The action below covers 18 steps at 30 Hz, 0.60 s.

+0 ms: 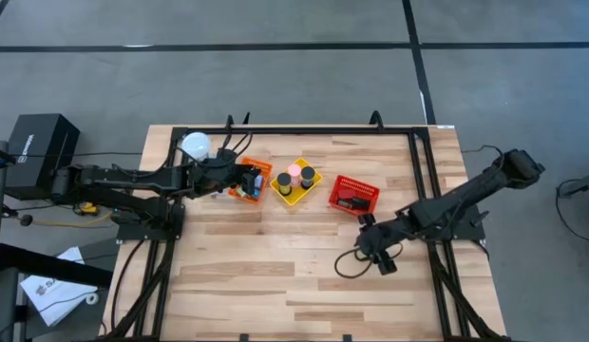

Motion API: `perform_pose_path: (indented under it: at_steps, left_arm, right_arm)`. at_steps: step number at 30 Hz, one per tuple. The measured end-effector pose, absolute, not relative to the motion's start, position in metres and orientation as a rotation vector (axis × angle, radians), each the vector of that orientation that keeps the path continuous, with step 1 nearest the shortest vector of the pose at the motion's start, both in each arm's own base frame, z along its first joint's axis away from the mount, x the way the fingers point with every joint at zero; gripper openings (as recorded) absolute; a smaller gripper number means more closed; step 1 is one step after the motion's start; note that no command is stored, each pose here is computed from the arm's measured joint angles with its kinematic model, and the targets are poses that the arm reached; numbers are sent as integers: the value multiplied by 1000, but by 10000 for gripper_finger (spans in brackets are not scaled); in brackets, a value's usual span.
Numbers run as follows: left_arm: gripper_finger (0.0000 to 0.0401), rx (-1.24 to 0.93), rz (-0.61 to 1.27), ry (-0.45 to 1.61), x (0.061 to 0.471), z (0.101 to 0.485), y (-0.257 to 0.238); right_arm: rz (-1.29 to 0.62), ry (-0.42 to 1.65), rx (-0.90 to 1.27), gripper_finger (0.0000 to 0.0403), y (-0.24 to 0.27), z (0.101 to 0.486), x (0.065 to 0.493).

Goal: Pick & Place Office items
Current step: Put the green hourglass into the yellow bin

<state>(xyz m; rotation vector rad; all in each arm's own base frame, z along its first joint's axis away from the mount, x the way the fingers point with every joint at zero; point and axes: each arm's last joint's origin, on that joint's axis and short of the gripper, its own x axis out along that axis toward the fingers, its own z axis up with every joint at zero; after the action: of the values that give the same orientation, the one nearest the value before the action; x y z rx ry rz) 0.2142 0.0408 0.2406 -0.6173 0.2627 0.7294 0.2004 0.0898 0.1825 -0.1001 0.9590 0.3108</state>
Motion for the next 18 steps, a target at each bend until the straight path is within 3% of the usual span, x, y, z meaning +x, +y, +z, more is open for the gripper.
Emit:
perform_pose_path:
  at_steps: [18]
  left_arm:
    - [181,-617,729,263,214,241,41]
  right_arm:
    - [247,792,-223,203,51,207,230]
